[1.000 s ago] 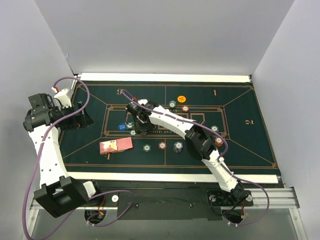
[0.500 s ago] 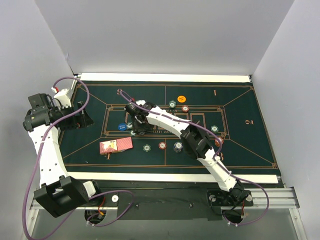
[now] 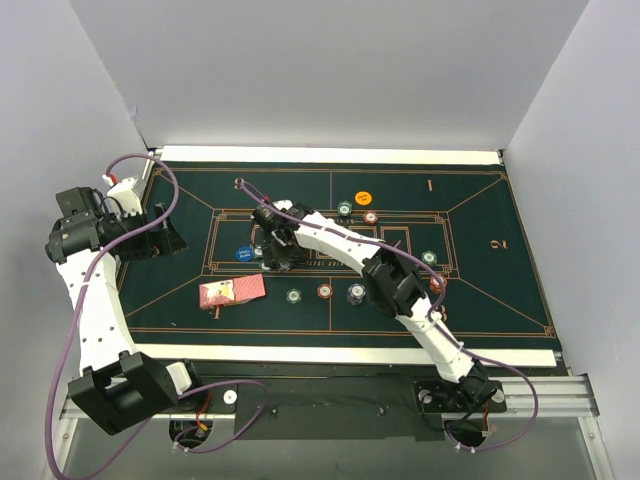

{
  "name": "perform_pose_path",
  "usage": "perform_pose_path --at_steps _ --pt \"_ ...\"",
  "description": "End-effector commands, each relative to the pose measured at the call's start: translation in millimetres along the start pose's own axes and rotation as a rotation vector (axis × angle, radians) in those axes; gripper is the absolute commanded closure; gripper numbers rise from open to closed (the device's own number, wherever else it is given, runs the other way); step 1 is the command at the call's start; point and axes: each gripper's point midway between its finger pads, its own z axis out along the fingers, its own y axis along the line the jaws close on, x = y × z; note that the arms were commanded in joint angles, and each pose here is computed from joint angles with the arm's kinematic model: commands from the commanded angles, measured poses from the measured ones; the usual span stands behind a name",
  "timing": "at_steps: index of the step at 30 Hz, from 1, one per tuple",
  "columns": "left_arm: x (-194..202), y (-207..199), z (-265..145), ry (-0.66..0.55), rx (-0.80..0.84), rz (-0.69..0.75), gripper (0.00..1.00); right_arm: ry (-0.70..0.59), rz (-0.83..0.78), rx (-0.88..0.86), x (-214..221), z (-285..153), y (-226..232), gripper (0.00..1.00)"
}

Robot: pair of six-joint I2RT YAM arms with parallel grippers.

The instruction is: Distribute texas hold em gaming equipment

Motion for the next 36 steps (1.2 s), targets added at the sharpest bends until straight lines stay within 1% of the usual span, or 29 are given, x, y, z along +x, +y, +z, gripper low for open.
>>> perform_pose_path --at_steps 1,2,3,4,5,6,8,11,12,13,14,15,16,17,18,19,20,21,22,23,24,28,33,36 --pt "-7 -4 -5 -0.035 0.015 0.026 0.03 -0.05 -0.005 -0.009 -18 -51 -11 0.37" --pt "-7 -4 -6 -0.037 0.017 0.029 0.03 -0.075 -0.009 -0.019 -24 -65 -12 0.37" --pt "-6 -4 -6 -0.037 0.017 0.031 0.03 -0.074 -0.013 -0.015 -23 -69 -16 0.37" --pt "-7 -5 -7 -0.039 0.016 0.034 0.03 -0.103 -0.016 -0.024 -29 -85 -18 0.37" --pt "-7 -6 -7 -0.04 0.017 0.035 0.03 -0.105 -0.022 -0.022 -27 -90 -21 0.37" --pt "-6 -5 -7 -0.038 0.017 0.033 0.03 -0.135 -0.024 -0.029 -33 -107 -24 0.36" --pt "-7 -6 -8 -0.038 0.016 0.033 0.03 -0.15 -0.034 -0.018 -31 -123 -34 0.36" --pt "-8 -7 -10 -0.044 0.018 0.038 0.03 -0.154 -0.043 0.012 -16 -143 -56 0.34" --pt "-8 -8 -10 -0.043 0.022 0.039 0.03 -0.12 -0.053 0.038 -1 -137 -66 0.32" --pt "-7 -9 -11 -0.045 0.027 0.04 0.03 -0.147 -0.049 0.04 -2 -148 -71 0.3" --pt "-7 -9 -10 -0.041 0.031 0.037 0.03 -0.112 -0.059 0.069 14 -140 -82 0.28" --pt "-7 -10 -10 -0.041 0.034 0.035 0.03 -0.136 -0.05 0.077 14 -150 -89 0.25" --pt "-7 -10 -9 -0.038 0.038 0.031 0.03 -0.107 -0.051 0.106 29 -144 -100 0.23" --pt "-6 -11 -9 -0.038 0.042 0.032 0.03 -0.124 -0.033 0.105 30 -149 -104 0.22" --pt "-6 -11 -8 -0.037 0.044 0.031 0.03 -0.094 -0.03 0.128 45 -142 -117 0.21" --pt "-5 -11 -8 -0.035 0.046 0.031 0.03 -0.112 -0.007 0.121 47 -146 -121 0.2" --pt "-4 -11 -8 -0.035 0.047 0.029 0.03 -0.086 0.005 0.145 59 -139 -133 0.19" --pt "-3 -11 -8 -0.033 0.045 0.03 0.03 -0.098 0.036 0.138 59 -141 -139 0.18" --pt "-3 -11 -6 -0.031 0.049 0.027 0.03 -0.068 0.041 0.151 73 -134 -147 0.18" --pt "-2 -10 -6 -0.03 0.049 0.029 0.03 -0.083 0.063 0.135 72 -136 -147 0.17" --pt "-1 -11 -5 -0.027 0.051 0.028 0.03 -0.06 0.069 0.148 82 -130 -155 0.17" --pt "-1 -10 -4 -0.024 0.053 0.026 0.03 -0.053 0.09 0.146 91 -125 -161 0.16" --pt "-1 -9 -4 -0.024 0.05 0.025 0.03 -0.044 0.093 0.131 91 -117 -156 0.16" --pt "-1 -9 -3 -0.022 0.052 0.022 0.03 -0.029 0.1 0.128 93 -107 -155 0.21"
